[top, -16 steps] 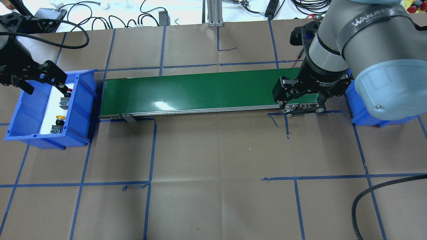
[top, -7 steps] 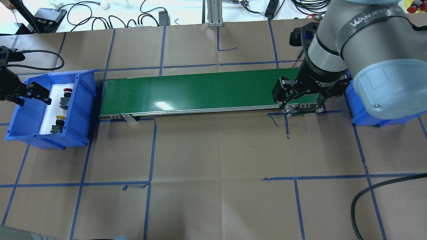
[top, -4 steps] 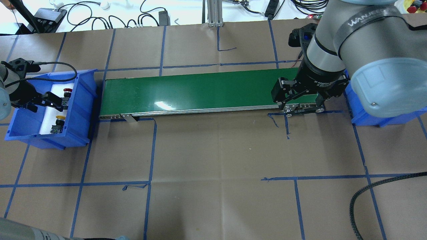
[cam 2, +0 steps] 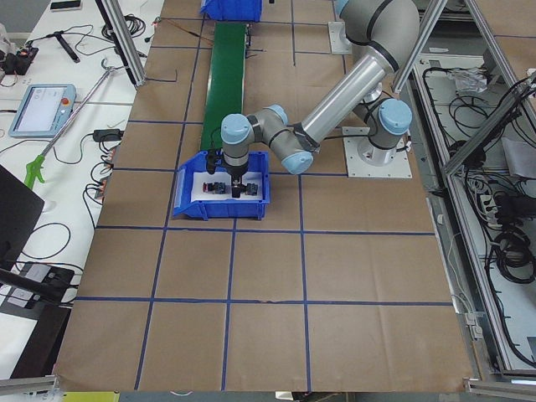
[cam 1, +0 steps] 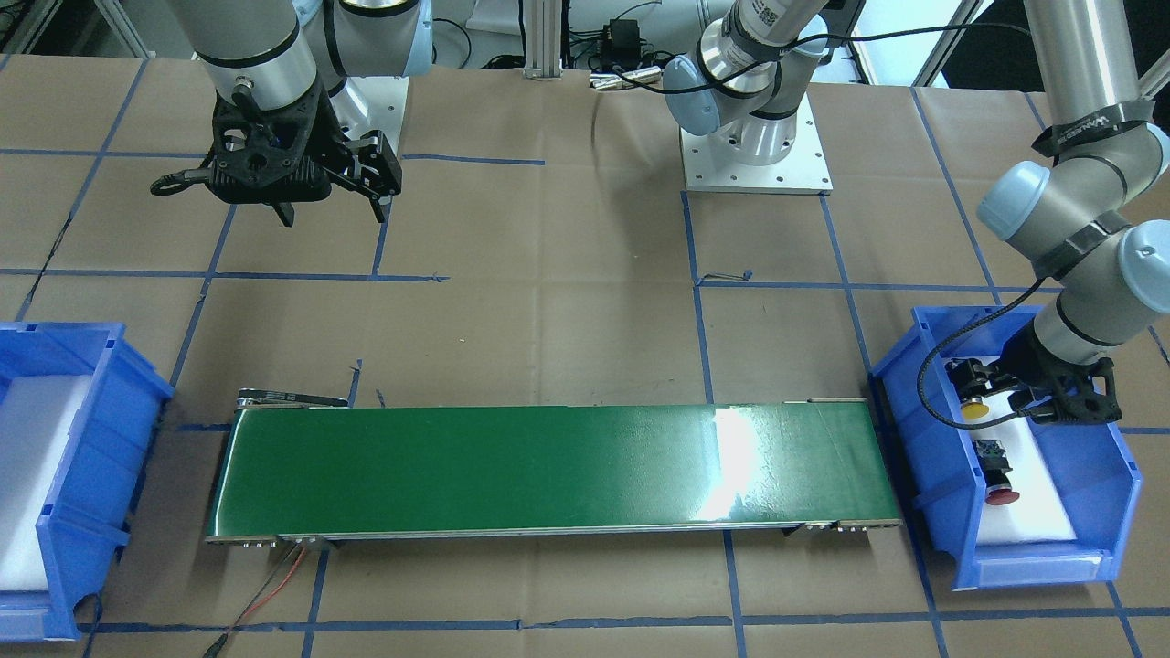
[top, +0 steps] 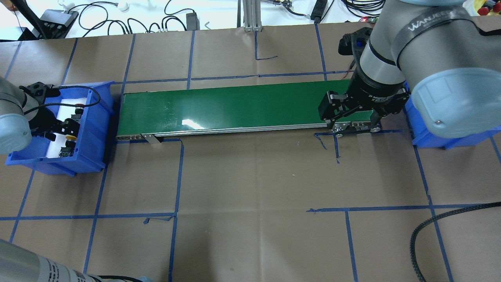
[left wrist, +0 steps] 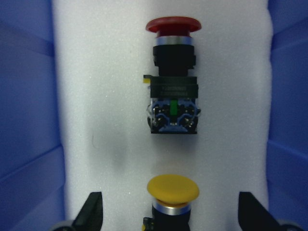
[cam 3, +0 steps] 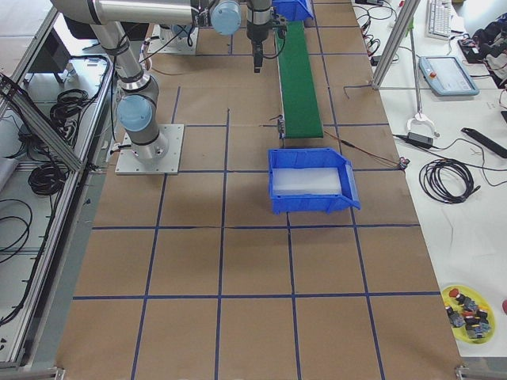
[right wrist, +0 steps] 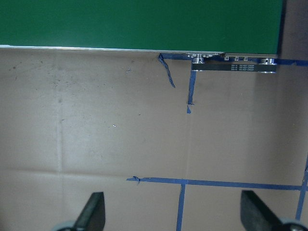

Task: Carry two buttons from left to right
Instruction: 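Lower the left gripper and grasp the yellow-capped push button, then lift the yellow button and carry it onto the conveyor belt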

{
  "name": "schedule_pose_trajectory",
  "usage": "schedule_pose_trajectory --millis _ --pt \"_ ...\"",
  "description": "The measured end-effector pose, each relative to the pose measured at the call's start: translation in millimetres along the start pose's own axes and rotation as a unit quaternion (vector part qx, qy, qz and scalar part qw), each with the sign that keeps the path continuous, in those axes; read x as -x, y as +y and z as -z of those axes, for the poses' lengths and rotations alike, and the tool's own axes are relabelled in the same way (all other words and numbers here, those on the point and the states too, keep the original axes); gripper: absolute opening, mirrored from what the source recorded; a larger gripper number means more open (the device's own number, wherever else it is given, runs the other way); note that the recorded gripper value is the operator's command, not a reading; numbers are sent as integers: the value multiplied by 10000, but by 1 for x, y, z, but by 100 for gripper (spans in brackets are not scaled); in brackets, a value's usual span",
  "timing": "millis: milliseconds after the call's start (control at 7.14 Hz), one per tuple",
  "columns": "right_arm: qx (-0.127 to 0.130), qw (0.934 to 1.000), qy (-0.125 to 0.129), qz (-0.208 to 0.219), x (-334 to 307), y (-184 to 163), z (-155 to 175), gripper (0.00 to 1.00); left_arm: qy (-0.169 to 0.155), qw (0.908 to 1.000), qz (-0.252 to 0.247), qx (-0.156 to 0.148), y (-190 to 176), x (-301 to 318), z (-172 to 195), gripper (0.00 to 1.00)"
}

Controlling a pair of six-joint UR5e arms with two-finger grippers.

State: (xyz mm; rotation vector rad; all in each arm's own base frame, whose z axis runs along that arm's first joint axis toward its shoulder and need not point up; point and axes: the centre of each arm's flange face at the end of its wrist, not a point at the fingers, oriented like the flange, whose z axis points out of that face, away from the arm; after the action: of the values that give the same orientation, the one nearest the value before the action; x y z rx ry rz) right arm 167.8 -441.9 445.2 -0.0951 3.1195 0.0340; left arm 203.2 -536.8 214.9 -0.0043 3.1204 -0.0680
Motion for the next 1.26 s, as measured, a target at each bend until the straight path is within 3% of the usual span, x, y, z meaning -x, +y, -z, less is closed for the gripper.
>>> schedule_pose_trajectory --millis 140,561,701,841,1261 --pt "0 10000 0 0 0 0 0 100 -5 10000 -6 27 3 -1 -7 98" --pt "0 10000 0 0 0 0 0 100 -12 10000 -16 54 5 -2 -9 31" --pt "0 10000 0 0 0 0 0 100 2 10000 -14 76 5 -2 -9 16" --pt "0 10000 0 0 0 0 0 100 22 9999 -13 109 6 -3 -9 10" --pt "0 10000 0 -2 0 0 0 100 26 9999 25 117 2 7 15 10"
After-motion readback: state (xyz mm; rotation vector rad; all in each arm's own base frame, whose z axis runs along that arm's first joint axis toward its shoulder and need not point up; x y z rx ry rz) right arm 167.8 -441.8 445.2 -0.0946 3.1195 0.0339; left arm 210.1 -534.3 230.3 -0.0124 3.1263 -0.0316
